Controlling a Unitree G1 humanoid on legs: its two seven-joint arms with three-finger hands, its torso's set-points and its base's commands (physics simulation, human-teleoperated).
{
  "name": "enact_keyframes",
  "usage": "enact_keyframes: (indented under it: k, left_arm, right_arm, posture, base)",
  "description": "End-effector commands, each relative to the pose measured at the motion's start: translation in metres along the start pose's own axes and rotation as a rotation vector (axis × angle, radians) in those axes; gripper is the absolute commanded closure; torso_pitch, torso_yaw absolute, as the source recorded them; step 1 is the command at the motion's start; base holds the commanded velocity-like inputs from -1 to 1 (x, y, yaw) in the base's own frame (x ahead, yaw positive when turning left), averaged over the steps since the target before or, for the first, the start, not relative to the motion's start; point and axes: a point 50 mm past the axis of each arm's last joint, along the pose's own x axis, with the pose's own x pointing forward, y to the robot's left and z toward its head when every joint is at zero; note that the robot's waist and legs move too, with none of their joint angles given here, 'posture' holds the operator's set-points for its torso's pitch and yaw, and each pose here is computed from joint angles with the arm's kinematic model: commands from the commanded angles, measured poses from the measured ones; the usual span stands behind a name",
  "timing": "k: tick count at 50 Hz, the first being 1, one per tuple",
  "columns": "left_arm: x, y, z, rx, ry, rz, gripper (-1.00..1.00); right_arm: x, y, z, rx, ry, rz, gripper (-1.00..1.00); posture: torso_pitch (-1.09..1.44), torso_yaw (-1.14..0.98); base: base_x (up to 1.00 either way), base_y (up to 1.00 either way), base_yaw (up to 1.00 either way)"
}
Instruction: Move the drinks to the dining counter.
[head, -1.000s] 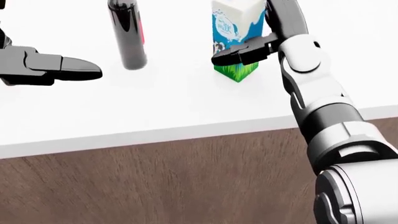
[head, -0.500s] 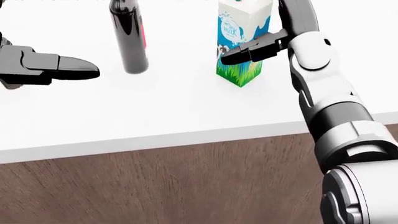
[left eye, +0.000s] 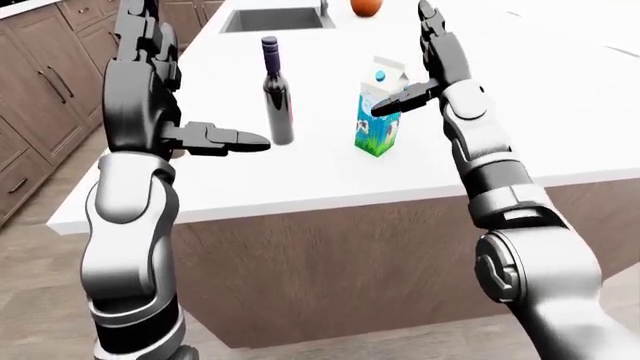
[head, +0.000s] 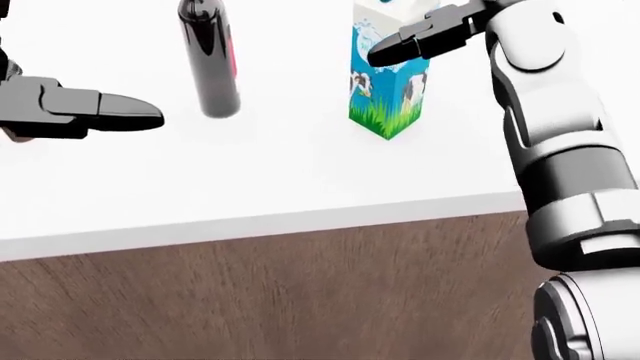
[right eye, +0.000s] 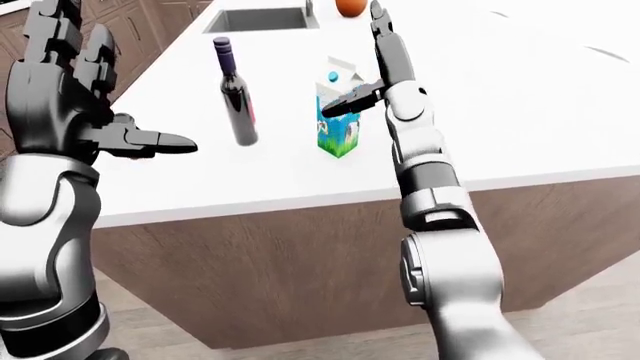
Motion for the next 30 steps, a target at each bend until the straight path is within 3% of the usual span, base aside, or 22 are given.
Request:
enact_keyframes:
  k: [1, 10, 16, 30]
  left_arm:
    - [0.001, 0.003, 0.016, 0.01, -0.082, 0.016, -1.0]
    - [0.004, 0.005, 0.017, 0.017, -0.084, 0.027, -1.0]
    - [0.006, 0.007, 0.02, 0.021, -0.087, 0.036, -1.0]
    - [0.007, 0.014, 0.017, 0.033, -0.08, 0.062, -1.0]
  right_arm:
    - [0.002, -0.012, 0.027, -0.017, -0.077, -0.032, -1.0]
    - [-0.029, -0.032, 0.036, -0.04, -0.075, -0.082, -1.0]
    - [-0.06, -0.04, 0.041, -0.064, -0.061, -0.106, -1.0]
    - [-0.114, -0.045, 0.053, -0.104, -0.065, -0.124, -1.0]
  posture:
    - [0.0, 0.0]
    - [0.0, 0.0]
    - [0.0, 0.0]
    - [0.0, 0.0]
  base:
    - [0.0, 0.0, 0.0]
    - [0.0, 0.0, 0.0]
    - [0.0, 0.0, 0.0]
    - [0.0, 0.0, 0.0]
